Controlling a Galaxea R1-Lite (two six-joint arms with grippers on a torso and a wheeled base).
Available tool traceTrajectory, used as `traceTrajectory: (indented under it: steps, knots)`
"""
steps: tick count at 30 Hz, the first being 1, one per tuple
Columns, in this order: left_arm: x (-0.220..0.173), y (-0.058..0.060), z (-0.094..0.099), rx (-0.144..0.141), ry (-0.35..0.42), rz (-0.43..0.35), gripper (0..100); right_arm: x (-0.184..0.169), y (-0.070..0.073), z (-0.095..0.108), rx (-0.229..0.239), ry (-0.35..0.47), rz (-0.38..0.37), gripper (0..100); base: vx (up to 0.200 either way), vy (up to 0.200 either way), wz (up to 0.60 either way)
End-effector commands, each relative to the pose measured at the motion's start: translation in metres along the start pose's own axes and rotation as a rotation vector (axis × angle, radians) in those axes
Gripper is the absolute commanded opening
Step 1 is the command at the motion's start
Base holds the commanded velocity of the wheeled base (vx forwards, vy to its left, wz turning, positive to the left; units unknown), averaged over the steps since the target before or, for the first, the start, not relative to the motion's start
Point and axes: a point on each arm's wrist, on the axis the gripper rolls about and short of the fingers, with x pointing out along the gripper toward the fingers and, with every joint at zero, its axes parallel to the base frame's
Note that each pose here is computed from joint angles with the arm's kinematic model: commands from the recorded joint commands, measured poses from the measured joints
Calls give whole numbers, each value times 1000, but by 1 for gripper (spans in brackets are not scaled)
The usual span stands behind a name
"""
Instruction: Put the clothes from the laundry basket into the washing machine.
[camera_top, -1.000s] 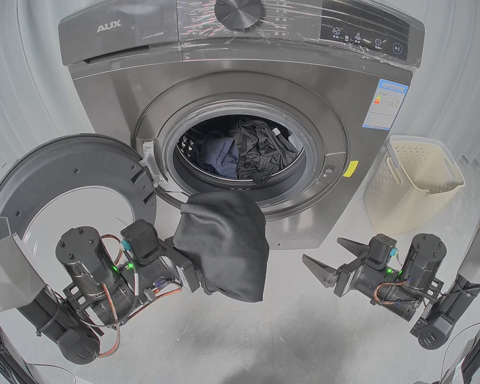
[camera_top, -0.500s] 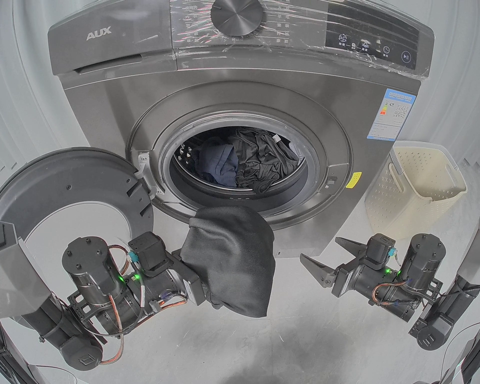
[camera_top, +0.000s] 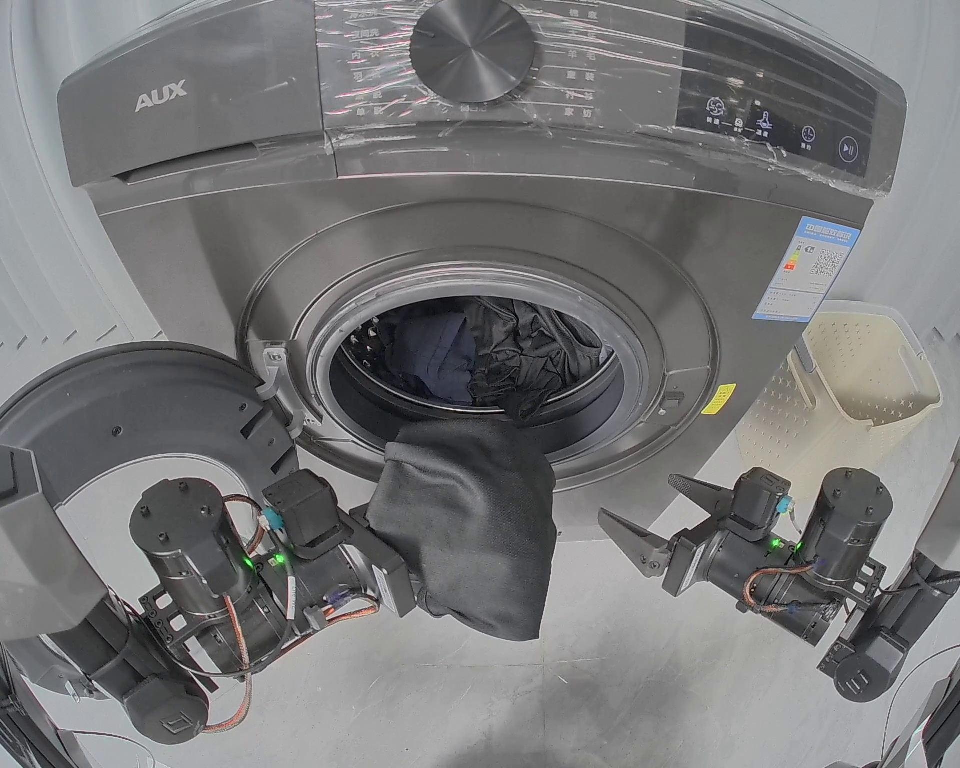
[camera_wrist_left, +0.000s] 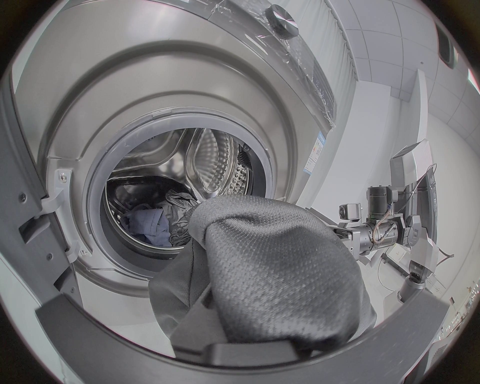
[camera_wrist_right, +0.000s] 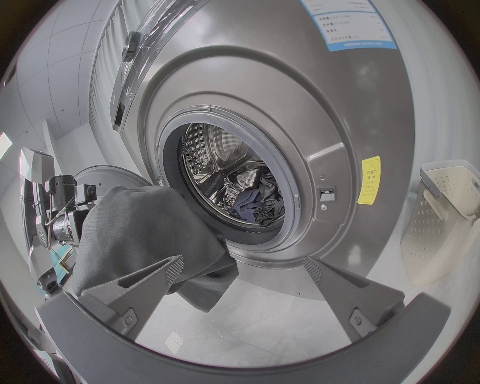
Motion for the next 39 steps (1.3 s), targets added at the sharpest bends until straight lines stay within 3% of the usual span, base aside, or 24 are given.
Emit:
traceTrajectory:
  steps: [1, 18, 29, 34, 36, 39]
  knots:
    - [1, 0, -3, -2, 13, 0, 0, 0, 0, 0, 1, -1, 1, 100, 200, 0, 0]
    - [-2, -7, -7, -4, 31, -22, 0, -2, 5, 1, 6, -5, 17, 100, 118, 0, 0]
    - [0, -7, -13, 5, 54, -21, 0, -7, 23, 5, 4, -17, 89, 100, 0, 0, 0]
    - [23, -5, -31, 12, 90, -16, 0, -7, 24, 5, 4, -18, 92, 100, 0, 0, 0]
    - [34, -2, -48, 11, 130, 13, 0, -8, 25, 6, 4, -20, 97, 100, 0, 0, 0]
    - [53, 4, -52, 3, 103, 50, 0, -10, 26, 8, 4, -29, 100, 100, 0, 0, 0]
